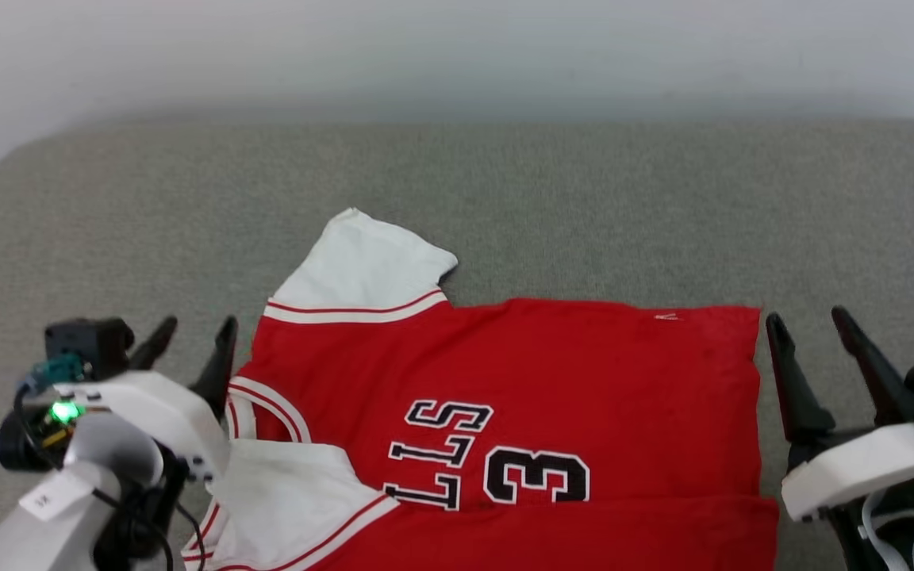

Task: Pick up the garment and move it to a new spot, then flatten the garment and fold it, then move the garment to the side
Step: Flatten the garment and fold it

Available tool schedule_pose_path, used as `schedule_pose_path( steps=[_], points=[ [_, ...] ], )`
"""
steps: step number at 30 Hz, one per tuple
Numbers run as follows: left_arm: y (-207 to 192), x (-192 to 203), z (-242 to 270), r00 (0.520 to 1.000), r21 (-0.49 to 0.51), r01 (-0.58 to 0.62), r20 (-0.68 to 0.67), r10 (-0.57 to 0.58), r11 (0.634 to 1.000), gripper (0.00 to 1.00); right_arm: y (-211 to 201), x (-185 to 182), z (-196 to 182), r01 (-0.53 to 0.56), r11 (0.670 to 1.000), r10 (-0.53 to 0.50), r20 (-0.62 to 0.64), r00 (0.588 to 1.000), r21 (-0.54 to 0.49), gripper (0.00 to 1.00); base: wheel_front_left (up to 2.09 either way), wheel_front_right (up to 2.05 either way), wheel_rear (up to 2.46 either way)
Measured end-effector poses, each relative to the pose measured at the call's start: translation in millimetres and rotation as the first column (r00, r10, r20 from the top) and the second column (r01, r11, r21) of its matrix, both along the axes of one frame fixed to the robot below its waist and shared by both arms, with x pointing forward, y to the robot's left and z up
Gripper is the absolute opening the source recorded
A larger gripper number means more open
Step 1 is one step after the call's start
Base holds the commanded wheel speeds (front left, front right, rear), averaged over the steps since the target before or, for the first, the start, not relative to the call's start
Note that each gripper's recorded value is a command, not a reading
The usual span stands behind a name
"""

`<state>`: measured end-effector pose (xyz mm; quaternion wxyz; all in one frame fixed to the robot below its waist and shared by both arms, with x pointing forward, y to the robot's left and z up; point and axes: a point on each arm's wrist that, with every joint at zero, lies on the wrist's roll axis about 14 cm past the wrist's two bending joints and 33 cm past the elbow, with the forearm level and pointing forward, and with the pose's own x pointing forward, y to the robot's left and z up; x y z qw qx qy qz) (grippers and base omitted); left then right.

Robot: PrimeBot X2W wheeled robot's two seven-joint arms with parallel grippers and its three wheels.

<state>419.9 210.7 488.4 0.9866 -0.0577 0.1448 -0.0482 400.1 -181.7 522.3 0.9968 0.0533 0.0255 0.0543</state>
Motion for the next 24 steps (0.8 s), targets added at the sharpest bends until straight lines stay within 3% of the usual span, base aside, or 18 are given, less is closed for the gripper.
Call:
schedule_pose_path(
  steps=[6,14,18,24],
  points=[
    [-8.8,50.1,-8.3,0.999,0.018,0.038,0.009,-0.039,0.999,1.00,2.7,25.8,4.6,-0.006,0.999,0.007,0.032,0.999,-0.037,1.00,0.00,0.00,0.00],
    [-29.9,114.6,-37.4,0.973,0.004,0.173,-0.156,-0.171,0.985,1.00,-6.7,43.1,-14.9,0.022,0.998,-0.023,-0.007,1.000,-0.057,1.00,0.00,0.00,0.00],
    [-43.4,133.9,-57.1,0.921,-0.031,0.249,-0.302,-0.246,0.968,1.00,-13.4,43.8,-26.2,0.045,0.998,-0.046,-0.032,0.998,-0.052,1.00,0.00,0.00,0.00],
    [-51.8,147.9,-89.0,0.804,-0.054,0.306,-0.520,-0.289,0.950,1.00,-25.6,39.7,-42.3,0.088,0.995,-0.091,-0.064,0.994,-0.044,1.00,0.00,0.00,0.00]
  ],
)
